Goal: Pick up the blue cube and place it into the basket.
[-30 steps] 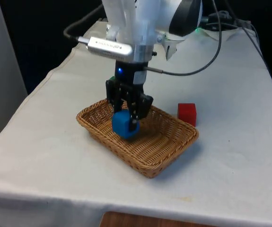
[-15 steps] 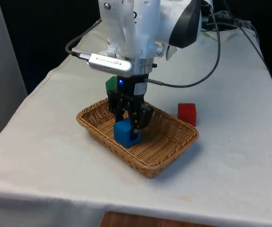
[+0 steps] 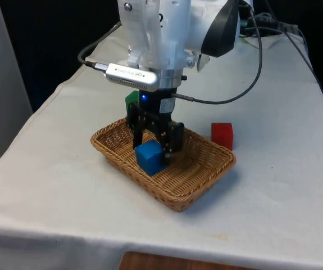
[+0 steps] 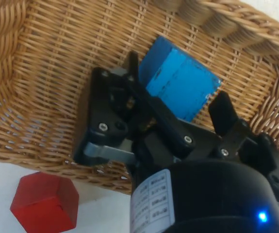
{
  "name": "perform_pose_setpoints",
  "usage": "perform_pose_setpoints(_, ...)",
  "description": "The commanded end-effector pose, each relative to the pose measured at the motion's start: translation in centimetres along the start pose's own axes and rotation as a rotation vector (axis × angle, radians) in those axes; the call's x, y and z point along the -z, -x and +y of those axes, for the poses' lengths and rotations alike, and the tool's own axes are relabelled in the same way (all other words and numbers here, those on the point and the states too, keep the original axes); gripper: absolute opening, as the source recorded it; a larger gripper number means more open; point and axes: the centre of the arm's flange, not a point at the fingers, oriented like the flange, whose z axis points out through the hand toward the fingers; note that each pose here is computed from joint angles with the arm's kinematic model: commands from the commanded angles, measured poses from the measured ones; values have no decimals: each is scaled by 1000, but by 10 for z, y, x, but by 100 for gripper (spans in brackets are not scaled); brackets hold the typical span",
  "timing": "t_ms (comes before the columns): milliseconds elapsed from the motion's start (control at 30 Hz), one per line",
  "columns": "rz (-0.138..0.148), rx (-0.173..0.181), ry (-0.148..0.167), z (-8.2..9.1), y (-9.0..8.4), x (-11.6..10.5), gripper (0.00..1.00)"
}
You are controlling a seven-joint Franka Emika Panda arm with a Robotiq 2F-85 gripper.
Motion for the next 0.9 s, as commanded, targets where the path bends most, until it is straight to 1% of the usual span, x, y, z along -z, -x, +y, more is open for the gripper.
perform_pose_setpoints(0, -1, -2, 0, -1, 0, -1, 96)
perform_pose_setpoints(33, -1, -2, 0, -1, 0, -1, 100)
perform_pose_setpoints(67, 0, 0, 0, 0, 0, 0, 100)
perform_pose_setpoints(267, -1, -1, 1, -1, 0, -1, 100)
perform_pose_setpoints(367, 2, -2, -4, 0, -1, 3, 100)
perform_pose_setpoints(400, 1, 0, -1, 0, 0, 0, 100)
perform_pose_setpoints(433, 4, -3, -6, 0, -2, 6, 100)
perform_pose_setpoints(633, 15, -8, -17, 0, -6, 21, 100)
perform_pose_setpoints(667, 13, -6, -12, -1, -7, 18, 100)
perform_pose_setpoints(700, 17, -9, -19, 0, -7, 24, 100)
perform_pose_setpoints(867, 25, -13, -28, 0, -11, 38, 100)
